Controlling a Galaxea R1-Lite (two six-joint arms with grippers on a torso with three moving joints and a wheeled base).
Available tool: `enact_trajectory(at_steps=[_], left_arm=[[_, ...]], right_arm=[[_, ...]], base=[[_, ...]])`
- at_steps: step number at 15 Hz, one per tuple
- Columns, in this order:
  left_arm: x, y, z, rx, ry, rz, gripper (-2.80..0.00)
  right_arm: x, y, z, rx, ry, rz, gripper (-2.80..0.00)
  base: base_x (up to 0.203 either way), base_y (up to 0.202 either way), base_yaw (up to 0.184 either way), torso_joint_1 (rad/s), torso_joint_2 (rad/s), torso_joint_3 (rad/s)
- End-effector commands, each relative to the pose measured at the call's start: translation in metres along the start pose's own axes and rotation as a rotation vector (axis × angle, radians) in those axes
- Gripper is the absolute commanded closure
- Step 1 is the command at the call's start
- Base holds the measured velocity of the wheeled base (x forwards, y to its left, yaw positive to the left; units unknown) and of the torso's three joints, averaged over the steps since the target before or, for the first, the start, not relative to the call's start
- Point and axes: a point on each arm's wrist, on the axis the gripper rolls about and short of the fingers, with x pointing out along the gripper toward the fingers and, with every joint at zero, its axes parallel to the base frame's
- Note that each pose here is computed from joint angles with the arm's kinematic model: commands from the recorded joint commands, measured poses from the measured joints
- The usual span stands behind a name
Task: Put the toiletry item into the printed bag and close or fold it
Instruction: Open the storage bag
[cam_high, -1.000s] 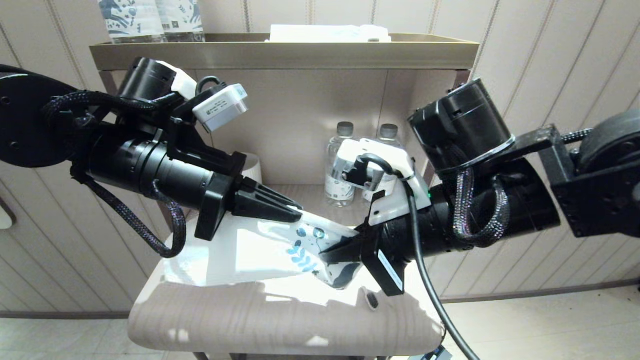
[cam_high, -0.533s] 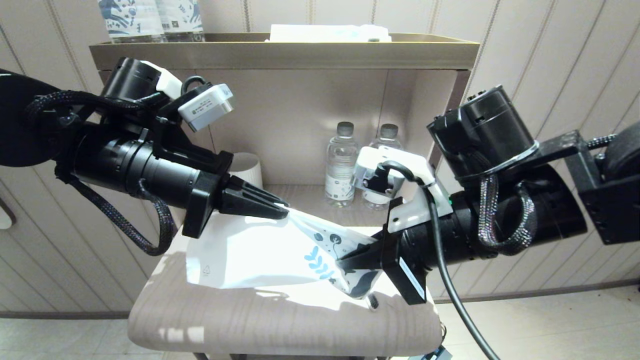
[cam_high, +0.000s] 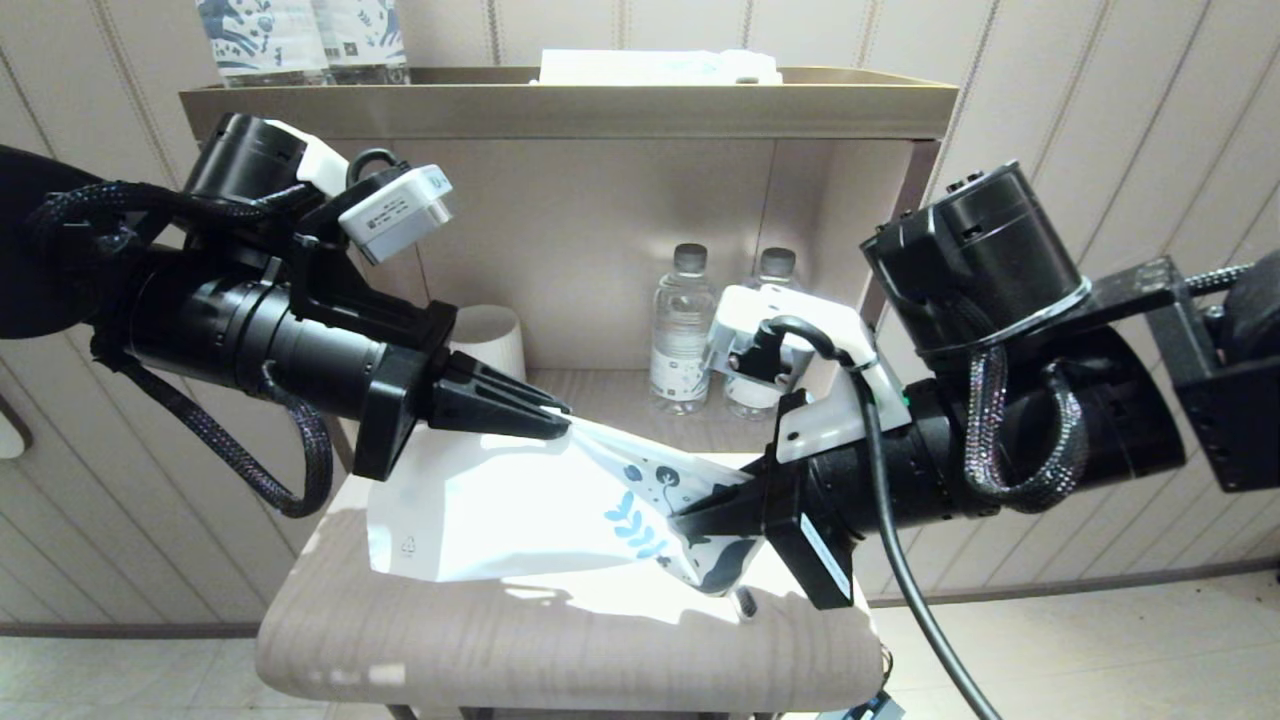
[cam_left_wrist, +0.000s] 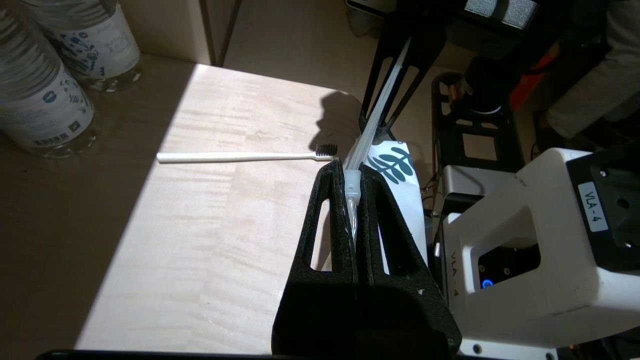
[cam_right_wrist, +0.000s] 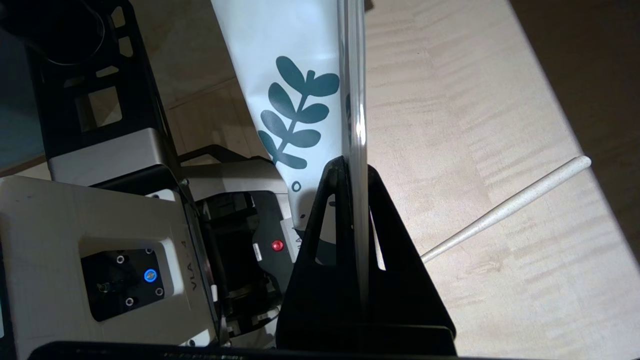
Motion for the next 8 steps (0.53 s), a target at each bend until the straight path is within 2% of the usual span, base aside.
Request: enact_trajectory(at_steps=[1,4,8], left_arm=[[-0.003,-0.004,0.001,0.005,-0.004,0.000,0.00],[-0.007,-0.011,0.001,0.009,-0.001,0.009,0.00],[-0.013,-0.017,-0.004,-0.003,0.032,0.061,0.00]], right_arm=[[-0.004,0.001,0.001,-0.004,-0.007,0.000,0.00],[-0.006,0.002,0.000,-0.004,-0.007,-0.002,0.00],[-0.011,0.005,-0.002,-0.006,-0.012,-0.002,0.00]], base=[[0.000,0.000,0.000,0.000,0.00,0.000],[0.000,0.000,0.000,0.000,0.00,0.000],[0.000,0.000,0.000,0.000,0.00,0.000]])
